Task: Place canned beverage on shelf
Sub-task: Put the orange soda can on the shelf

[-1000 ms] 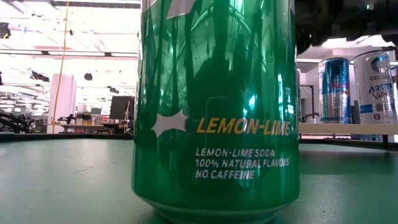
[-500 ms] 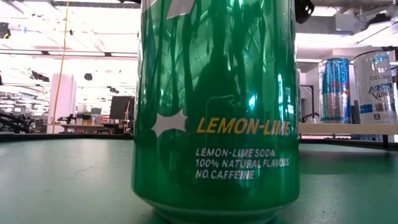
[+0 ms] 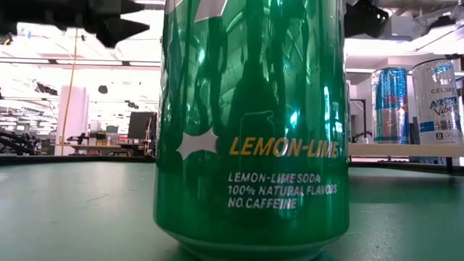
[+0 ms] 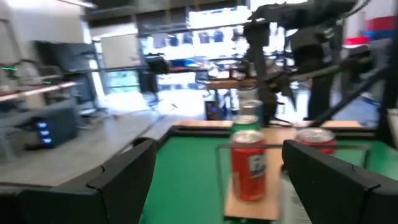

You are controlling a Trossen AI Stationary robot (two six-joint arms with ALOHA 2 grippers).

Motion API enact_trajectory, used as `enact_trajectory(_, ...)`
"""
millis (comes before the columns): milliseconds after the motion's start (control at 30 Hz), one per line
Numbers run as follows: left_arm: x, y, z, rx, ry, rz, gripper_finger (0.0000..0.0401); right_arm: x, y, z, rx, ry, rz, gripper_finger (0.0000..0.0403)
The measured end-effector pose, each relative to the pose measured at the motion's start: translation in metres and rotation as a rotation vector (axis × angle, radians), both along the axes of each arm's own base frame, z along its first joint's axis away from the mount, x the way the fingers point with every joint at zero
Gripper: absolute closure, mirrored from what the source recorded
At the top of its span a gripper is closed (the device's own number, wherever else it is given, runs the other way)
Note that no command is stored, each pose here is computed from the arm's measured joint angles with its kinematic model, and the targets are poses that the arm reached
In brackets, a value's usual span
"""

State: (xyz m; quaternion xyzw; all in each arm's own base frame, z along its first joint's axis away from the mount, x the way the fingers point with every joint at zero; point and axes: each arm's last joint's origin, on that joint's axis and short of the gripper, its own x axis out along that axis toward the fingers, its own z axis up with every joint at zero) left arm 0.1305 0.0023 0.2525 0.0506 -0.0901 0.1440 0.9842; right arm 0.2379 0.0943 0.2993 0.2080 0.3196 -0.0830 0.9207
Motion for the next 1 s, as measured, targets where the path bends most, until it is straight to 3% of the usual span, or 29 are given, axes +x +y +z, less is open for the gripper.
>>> enact_trajectory(167, -0.005, 0.001, -0.031, -0.025, 0.022, 0.026, 0.0067, 0.008, 0.003, -0.005, -0.004, -0.007, -0.025, 0.0024)
enact_trajectory(367, -0.01, 0.001, -0.062, -0.11, -0.02, 0.012, 0.0067, 0.026, 0.006, -0.011, -0.056, 0.101, -0.014, 0.0024)
enact_trajectory(500, -0.011, 0.002, -0.066, -0.139, -0.021, 0.032, 0.0067, 0.034, 0.01, 0.007, -0.138, 0.176, -0.008, 0.0024)
enact_trajectory(633, -0.01, 0.002, -0.071, -0.152, 0.03, 0.033, 0.0067, 0.038, 0.013, 0.014, -0.154, 0.261, -0.026, 0.0024)
enact_trajectory(833, -0.009, 0.002, -0.082, -0.235, 0.115, 0.023, 0.0067, 0.047, 0.015, 0.008, -0.149, 0.317, -0.04, 0.0024)
enact_trajectory(1000, -0.009, 0.002, -0.082, -0.228, 0.116, 0.024, 0.0067, 0.054, 0.012, -0.001, -0.14, 0.35, -0.068, 0.0024)
